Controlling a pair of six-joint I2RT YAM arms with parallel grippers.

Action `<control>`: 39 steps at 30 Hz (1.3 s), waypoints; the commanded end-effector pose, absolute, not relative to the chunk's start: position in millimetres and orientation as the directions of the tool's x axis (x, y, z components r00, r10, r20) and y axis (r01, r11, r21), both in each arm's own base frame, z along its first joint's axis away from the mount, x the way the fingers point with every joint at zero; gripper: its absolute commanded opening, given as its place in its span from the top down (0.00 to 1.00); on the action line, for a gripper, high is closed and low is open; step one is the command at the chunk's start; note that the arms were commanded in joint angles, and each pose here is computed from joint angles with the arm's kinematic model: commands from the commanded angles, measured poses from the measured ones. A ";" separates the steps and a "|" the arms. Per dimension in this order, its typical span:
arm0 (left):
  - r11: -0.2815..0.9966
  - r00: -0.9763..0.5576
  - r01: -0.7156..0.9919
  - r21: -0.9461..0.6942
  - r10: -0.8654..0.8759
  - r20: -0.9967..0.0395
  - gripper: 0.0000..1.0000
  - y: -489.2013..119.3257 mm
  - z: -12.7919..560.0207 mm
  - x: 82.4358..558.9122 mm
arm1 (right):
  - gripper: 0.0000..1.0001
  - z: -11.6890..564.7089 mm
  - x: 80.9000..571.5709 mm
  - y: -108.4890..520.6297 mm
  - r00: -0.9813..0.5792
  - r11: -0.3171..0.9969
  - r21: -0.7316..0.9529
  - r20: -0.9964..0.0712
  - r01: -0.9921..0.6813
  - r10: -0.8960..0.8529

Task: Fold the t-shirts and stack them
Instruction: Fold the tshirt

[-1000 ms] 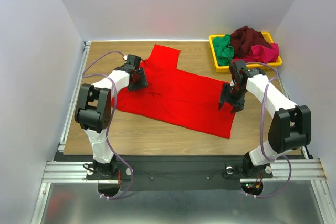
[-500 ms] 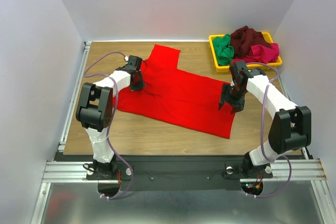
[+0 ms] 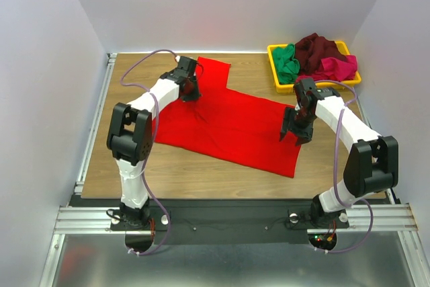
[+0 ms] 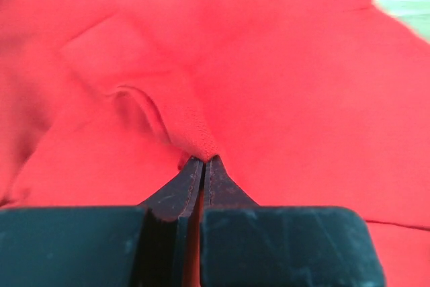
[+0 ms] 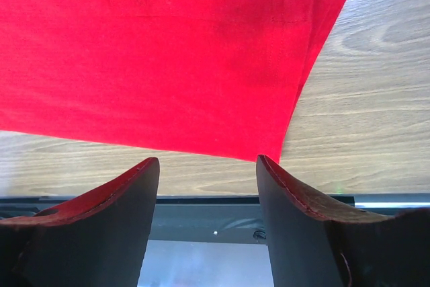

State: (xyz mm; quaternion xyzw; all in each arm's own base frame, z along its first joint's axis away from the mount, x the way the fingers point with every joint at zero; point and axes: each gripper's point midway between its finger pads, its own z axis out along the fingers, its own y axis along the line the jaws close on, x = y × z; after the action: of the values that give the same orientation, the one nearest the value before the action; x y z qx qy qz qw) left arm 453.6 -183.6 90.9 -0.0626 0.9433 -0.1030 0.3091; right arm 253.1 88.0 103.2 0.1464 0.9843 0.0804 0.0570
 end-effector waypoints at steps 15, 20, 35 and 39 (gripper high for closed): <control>0.916 -0.802 0.132 -0.380 -0.127 -0.584 0.28 -268.9 116.4 476.7 | 0.34 101.3 245.9 89.7 -0.956 0.948 0.190 -0.096 0.256 0.277; 0.865 -0.762 0.185 -0.467 -0.173 -0.624 0.23 -284.2 142.6 478.1 | 0.34 98.4 244.6 89.0 -0.955 0.948 0.184 -0.095 0.260 0.281; 0.962 -0.785 0.040 -0.271 -0.137 -0.604 0.23 -239.8 106.3 465.7 | 0.34 93.8 244.5 90.3 -0.954 0.945 0.192 -0.090 0.263 0.284; 0.964 -0.803 0.055 -0.262 -0.113 -0.585 0.23 -244.8 94.2 460.1 | 0.34 92.5 244.1 91.4 -0.955 0.945 0.195 -0.086 0.262 0.282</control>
State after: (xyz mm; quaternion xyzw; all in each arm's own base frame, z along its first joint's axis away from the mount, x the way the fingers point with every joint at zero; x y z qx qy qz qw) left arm 468.2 -244.9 89.8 -0.0313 0.9383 -0.1473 0.3112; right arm 241.1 87.5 88.0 0.1439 0.9856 0.0800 0.0396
